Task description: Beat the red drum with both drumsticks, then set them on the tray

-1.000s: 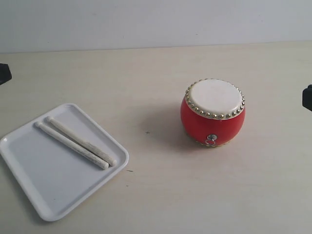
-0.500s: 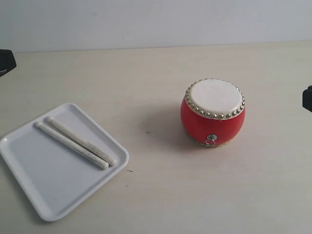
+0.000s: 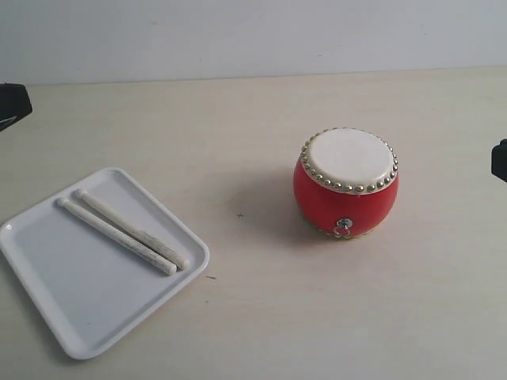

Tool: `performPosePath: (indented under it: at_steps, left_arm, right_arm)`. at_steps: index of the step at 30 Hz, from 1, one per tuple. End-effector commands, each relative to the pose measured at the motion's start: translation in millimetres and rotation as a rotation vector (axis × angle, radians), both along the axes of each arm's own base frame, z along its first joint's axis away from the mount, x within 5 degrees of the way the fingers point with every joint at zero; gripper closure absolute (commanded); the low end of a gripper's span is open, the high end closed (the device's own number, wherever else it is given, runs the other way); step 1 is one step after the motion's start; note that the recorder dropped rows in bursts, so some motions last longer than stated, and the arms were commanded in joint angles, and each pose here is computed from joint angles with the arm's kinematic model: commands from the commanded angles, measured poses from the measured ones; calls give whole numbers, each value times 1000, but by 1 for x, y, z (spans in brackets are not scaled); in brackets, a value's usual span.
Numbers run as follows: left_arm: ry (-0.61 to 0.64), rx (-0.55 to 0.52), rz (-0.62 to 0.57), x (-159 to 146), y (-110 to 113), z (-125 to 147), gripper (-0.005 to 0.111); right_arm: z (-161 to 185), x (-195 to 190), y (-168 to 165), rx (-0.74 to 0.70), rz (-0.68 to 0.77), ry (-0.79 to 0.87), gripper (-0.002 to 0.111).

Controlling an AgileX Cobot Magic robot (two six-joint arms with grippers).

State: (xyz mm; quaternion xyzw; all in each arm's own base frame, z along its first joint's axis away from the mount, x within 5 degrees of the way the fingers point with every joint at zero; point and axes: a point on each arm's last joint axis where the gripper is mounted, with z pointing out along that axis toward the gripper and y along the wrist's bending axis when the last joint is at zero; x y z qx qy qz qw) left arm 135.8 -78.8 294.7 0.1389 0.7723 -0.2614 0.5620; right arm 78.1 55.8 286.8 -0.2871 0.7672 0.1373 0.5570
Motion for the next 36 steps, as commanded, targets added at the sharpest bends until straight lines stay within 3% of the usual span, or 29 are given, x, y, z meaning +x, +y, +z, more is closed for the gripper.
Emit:
performPosePath:
  at_steps: [1,6,13,24,36]
  left_arm:
    - [-25,20,-5,-1,0,2,107]
    - [-50,54,60,-2,8,-4,107]
    - [-59,43,237,-28,40,-39,107]
    - [-305,1,438,-78,67,-81,107]
    - [-320,-32,441,-81,67,-83,107]
  right_arm:
    - [-1,0,0,0,-3,-7,108]
    - [-1,0,0,0,-3,-7,108]
    - [-1,0,-1,-3,-3,-10,108]
    - [-1,0,-1,-3,-3,-10,108]
    - [0,0,0,-2,-2,-12,108]
